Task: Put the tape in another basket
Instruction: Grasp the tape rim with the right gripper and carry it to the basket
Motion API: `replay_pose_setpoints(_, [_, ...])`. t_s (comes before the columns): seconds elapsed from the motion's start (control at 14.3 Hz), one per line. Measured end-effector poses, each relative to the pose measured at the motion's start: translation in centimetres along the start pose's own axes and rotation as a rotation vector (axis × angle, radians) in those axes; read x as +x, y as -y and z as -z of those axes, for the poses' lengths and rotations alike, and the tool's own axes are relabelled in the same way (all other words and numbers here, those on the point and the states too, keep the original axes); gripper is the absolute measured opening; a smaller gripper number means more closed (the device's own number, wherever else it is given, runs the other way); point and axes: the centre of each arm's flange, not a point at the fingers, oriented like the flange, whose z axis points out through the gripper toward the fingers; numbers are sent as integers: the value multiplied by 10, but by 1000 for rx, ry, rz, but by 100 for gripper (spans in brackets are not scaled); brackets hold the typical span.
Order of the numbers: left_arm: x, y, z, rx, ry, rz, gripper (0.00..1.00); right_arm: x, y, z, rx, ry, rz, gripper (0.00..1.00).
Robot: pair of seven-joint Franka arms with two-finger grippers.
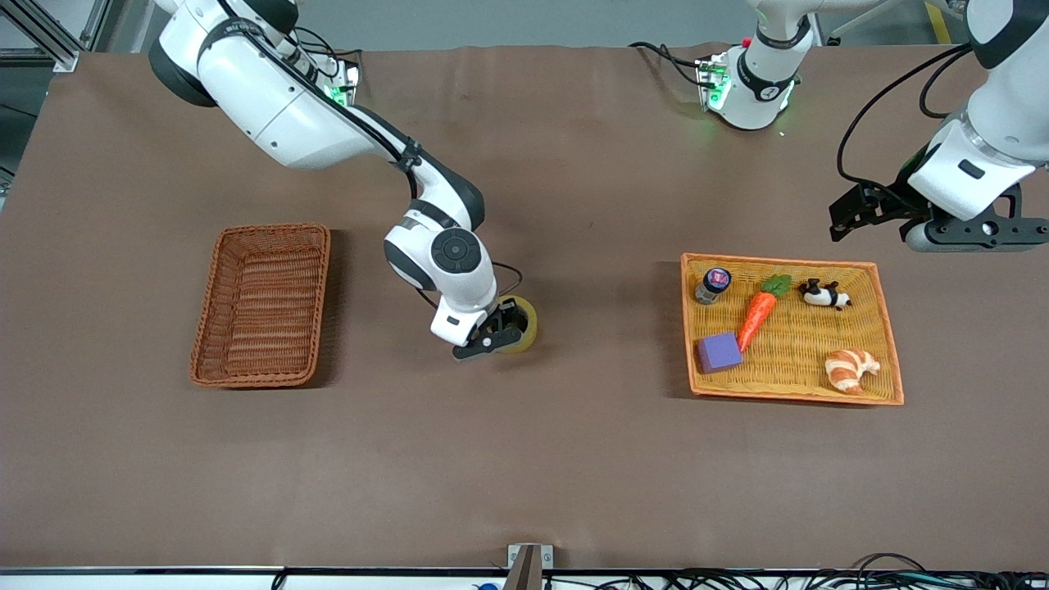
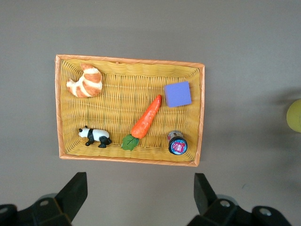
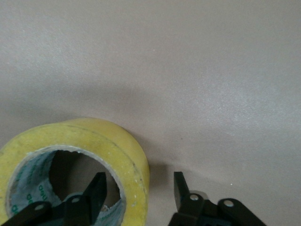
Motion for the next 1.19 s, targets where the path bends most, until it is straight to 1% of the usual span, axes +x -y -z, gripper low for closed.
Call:
replay_pose_setpoints(0.07, [1, 0, -2, -1, 4, 1, 100, 0, 0, -1, 0, 2, 0, 65])
replay_pose_setpoints(0.14, [2, 0, -4, -2, 7, 2, 100, 0, 0, -1, 0, 2, -1, 57])
replay_pose_setpoints(0.21, [2, 0, -5, -2, 9, 2, 100, 0, 0, -1, 0, 2, -6, 47])
replay_pose_setpoints(0.28, [3, 0, -6, -2, 11, 2, 100, 0, 0, -1, 0, 1, -14, 33])
replay_pose_setpoints(0.35, [3, 0, -7, -3, 12, 2, 100, 0, 0, -1, 0, 1, -27, 22])
replay_pose_setpoints(0.63, [3, 0, -5, -3, 10, 3, 100, 4, -2, 7, -13, 11, -59, 21])
replay_pose_setpoints(0.77, [3, 0, -5, -3, 8, 3, 100, 13, -8, 33, -8, 7, -98, 21])
replay_pose_setpoints(0.98, [4, 1, -3, -4, 5, 4, 100, 36, -55, 114, -14, -21, -210, 21])
replay_pose_setpoints(1.05, [4, 1, -3, -4, 5, 4, 100, 42, -81, 145, -20, -37, -244, 21])
replay_pose_setpoints(1.12, [4, 1, -3, -4, 4, 4, 100, 47, -114, 173, -38, -48, -260, 21])
replay_pose_setpoints(1.19, [4, 0, -3, -4, 4, 4, 100, 49, -148, 195, -50, -48, -269, 21])
